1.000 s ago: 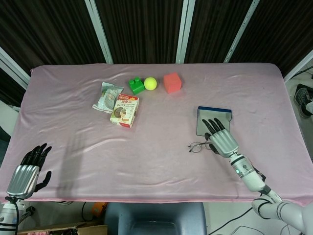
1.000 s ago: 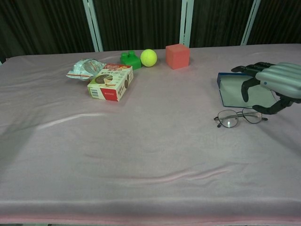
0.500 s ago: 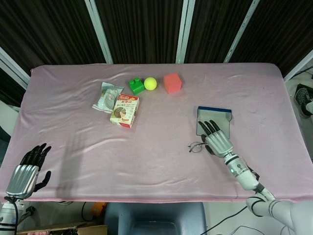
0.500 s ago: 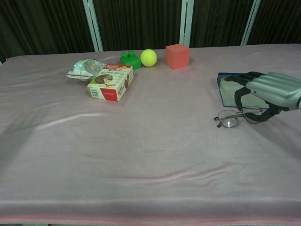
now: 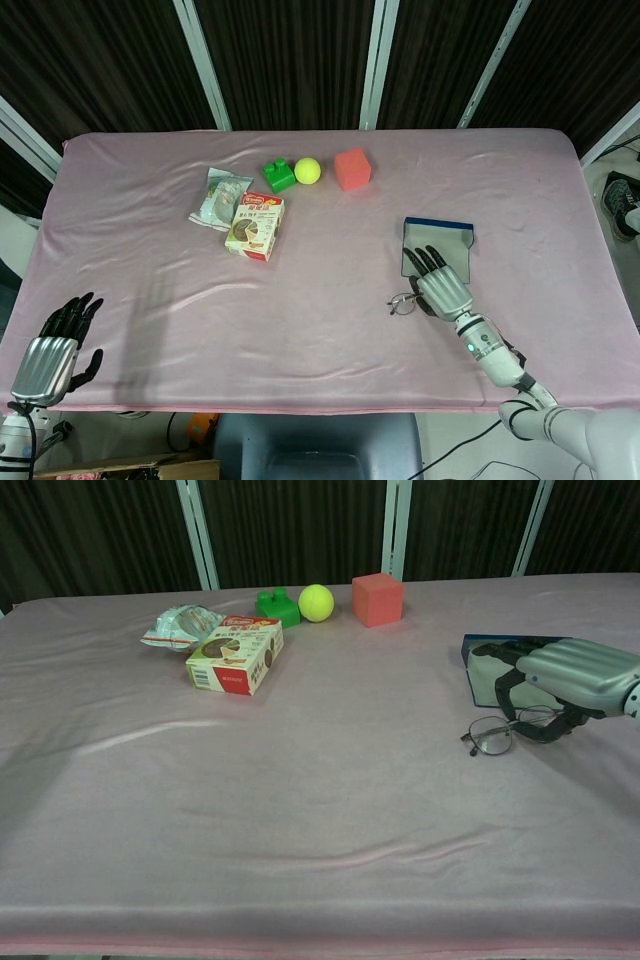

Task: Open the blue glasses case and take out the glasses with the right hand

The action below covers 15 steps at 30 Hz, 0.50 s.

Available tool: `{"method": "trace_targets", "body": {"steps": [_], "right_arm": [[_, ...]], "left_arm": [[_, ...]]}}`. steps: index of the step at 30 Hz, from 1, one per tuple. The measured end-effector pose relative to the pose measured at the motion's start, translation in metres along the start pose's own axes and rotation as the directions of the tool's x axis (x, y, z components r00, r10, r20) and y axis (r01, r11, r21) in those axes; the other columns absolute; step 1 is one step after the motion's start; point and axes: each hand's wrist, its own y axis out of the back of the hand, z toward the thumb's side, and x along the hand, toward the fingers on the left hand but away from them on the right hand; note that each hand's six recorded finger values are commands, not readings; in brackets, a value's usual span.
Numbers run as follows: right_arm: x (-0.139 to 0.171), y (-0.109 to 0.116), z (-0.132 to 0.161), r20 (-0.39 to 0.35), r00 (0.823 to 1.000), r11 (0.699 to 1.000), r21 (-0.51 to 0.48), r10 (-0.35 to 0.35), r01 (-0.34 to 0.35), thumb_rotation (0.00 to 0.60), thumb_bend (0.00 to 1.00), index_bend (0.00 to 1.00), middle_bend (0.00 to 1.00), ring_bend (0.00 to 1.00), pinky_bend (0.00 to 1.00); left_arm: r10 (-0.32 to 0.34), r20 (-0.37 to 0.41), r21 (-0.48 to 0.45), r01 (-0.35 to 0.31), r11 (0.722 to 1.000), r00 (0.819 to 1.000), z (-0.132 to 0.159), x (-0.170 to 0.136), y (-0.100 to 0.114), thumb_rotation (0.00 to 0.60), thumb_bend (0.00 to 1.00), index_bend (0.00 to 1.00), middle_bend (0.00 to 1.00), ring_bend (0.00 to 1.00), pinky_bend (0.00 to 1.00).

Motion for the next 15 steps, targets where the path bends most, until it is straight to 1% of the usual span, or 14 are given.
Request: {"method": "trace_targets", "body": {"steps": [8,15], "right_arm": [[-0.0003,-0.0013,0.0017,-0.002,1.0,1.0,-0.003,0.002,-0.002,0.6,0.52,0.71,0.07,0.01,0.0],[-0.0015,0.0011,0.0062,-0.013,1.0,1.0,-0.011,-0.009,0.009,0.6,0.55,0.73,0.08,0.01,0.0]], "left_arm": [[-0.002,0.002,0.001,0.002,1.0,1.0,0.0002,-0.0002,-0.0002,0.6,0.42,0.0,0.0,0.0,0.14],[0.002,0.005,-0.002,-0.002,1.0,1.0,0.0001,-0.0004,0.0008,0.6,0.42,0.0,0.0,0.0,0.14]]}}
